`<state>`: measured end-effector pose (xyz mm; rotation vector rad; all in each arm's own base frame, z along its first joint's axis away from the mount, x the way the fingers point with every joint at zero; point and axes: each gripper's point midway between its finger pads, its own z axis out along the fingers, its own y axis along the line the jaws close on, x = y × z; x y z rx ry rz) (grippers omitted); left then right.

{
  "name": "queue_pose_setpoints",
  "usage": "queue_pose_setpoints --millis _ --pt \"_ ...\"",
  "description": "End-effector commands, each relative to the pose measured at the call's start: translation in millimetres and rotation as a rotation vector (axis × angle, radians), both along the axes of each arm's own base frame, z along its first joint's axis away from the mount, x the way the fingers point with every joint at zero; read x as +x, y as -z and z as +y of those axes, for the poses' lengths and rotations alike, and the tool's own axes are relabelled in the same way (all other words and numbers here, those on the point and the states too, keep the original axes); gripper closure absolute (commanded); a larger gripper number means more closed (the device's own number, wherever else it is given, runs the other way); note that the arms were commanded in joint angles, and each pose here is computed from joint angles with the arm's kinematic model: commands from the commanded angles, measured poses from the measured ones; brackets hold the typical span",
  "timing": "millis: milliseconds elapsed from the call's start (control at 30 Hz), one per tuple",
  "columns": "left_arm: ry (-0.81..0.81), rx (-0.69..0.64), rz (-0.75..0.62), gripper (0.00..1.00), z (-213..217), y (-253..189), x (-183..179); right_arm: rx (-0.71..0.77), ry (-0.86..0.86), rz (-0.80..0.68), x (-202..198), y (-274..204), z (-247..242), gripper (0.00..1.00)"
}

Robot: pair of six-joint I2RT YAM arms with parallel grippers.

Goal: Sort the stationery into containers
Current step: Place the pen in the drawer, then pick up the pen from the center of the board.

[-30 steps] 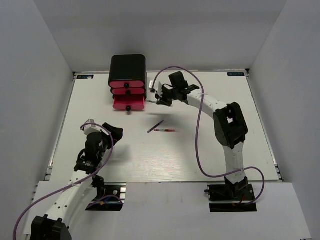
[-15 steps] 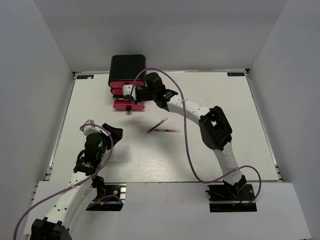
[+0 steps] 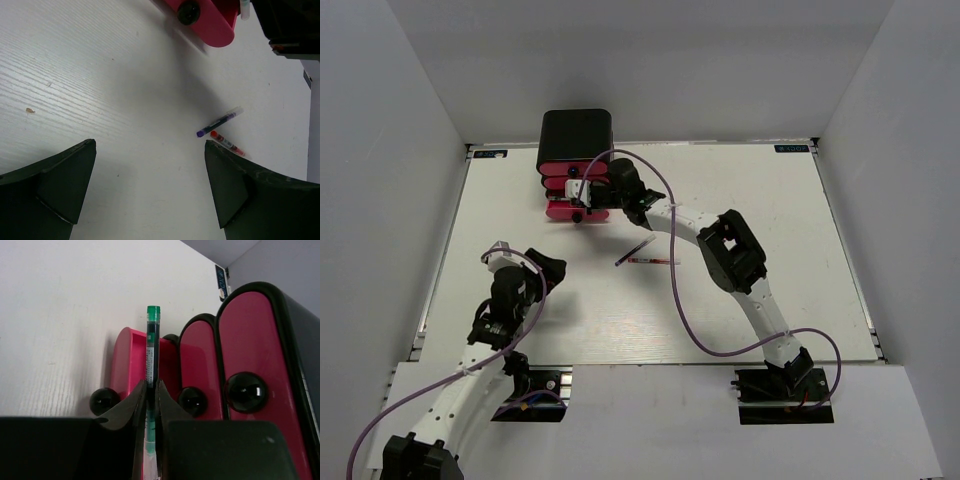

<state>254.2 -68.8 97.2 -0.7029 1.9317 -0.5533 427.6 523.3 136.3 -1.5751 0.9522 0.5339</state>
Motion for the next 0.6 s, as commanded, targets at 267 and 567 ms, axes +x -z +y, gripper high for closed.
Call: queue_pose_setpoints --millis 267,567 --pt "0.032 -0.026 -0.03 0.0 -8.9 -13.6 7.9 0.061 0.026 -0.085 6.6 -41.5 -6.2 0.66" --pt "0.032 -0.033 -0.062 0.0 -8.6 -24.3 6.8 0.054 -0.105 0.016 -29.2 -73.2 -44.9 1.0"
